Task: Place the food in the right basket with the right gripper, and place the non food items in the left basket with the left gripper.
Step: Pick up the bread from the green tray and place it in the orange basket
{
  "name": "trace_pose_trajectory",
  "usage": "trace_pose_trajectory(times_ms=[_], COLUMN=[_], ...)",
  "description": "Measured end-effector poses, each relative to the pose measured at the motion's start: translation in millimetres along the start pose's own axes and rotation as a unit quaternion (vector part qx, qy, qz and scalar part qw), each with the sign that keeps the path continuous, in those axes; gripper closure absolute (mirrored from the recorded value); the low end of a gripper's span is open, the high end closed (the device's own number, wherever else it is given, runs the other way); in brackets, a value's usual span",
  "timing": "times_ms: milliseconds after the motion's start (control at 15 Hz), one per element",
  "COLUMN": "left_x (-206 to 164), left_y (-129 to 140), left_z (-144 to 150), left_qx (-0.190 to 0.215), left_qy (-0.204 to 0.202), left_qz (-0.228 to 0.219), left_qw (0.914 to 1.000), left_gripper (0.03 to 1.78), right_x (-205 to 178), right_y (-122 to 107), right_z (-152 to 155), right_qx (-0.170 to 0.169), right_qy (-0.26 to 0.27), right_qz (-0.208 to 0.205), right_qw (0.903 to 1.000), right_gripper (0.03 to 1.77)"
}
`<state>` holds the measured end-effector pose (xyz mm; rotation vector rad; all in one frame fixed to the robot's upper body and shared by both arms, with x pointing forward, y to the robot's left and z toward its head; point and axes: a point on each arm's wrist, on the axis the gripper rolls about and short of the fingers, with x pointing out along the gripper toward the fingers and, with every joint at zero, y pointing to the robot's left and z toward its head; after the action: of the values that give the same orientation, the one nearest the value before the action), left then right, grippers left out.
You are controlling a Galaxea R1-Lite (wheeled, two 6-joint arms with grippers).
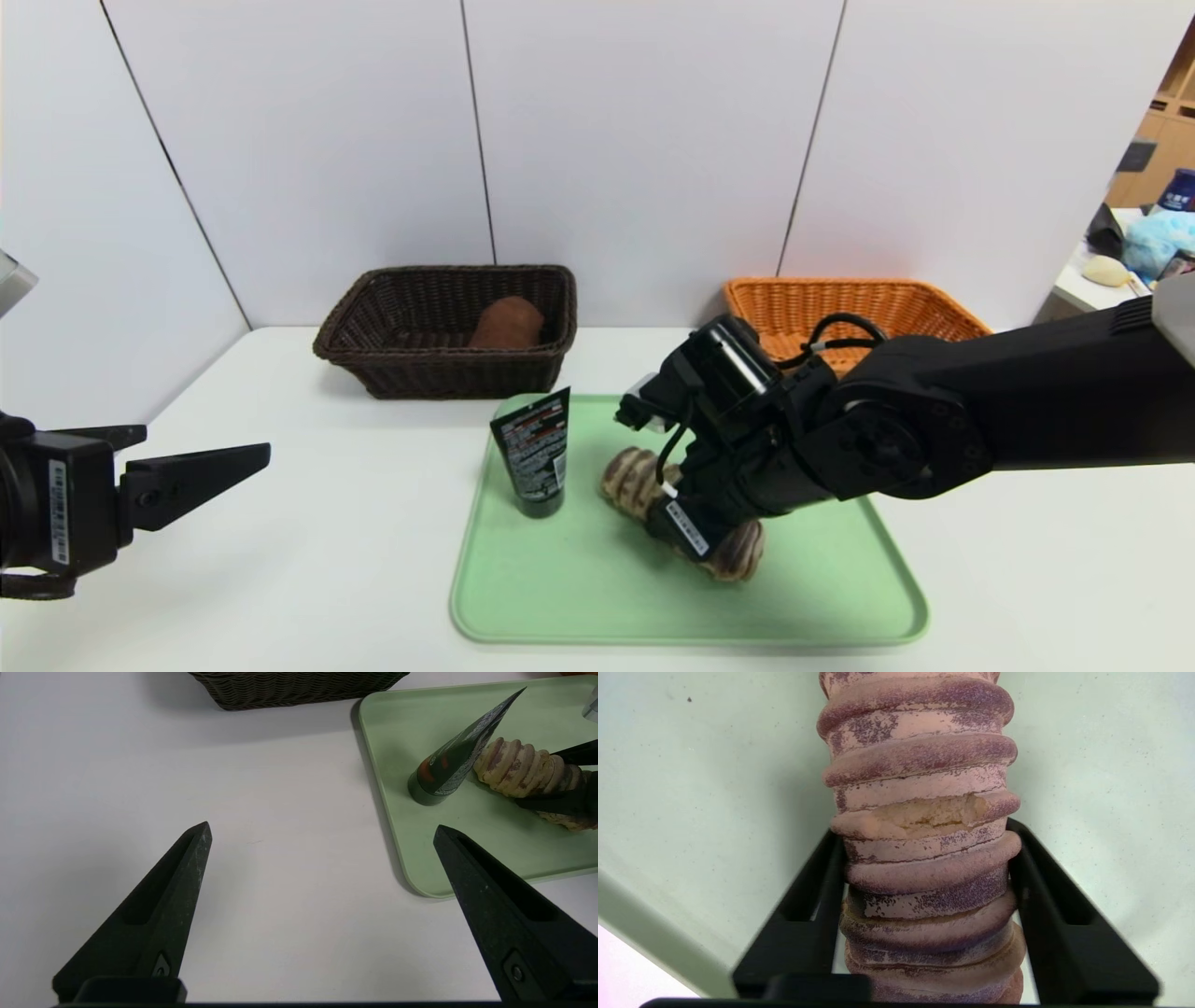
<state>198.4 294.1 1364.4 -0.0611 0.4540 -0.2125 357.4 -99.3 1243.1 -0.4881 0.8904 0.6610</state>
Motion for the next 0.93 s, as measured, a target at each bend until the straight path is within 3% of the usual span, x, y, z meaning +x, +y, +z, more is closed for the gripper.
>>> trace_pose_trajectory(times_ms=[200, 267, 333, 933], left_x=[0, 0, 0, 1], left_y=[0, 0, 0, 0], left_z=[0, 0, 0, -2], left_qx=[0.000, 0.000, 0.000, 0.001], left_qy=[0.000, 0.000, 0.000, 0.004], left_qz=[0.000, 0.000, 0.000, -0.001], left_qw=[1.0000, 1.0000, 1.0000, 1.0000], left_gripper=[0.12, 0.12, 0.12, 0.12], right_x=[-1, -2, -5, -33], right_y=[0, 0, 1, -3], right_z=[0, 1, 0, 7], right_qx=[0.000, 0.001, 0.000, 0.009], right_qy=[-0.002, -0.004, -0.004, -0.051], right_qz=[0.000, -0.001, -0.004, -0.099], right_qw=[1.0000, 1.0000, 1.0000, 0.9937], right_gripper=[1.12, 1.51, 1.63, 1.63])
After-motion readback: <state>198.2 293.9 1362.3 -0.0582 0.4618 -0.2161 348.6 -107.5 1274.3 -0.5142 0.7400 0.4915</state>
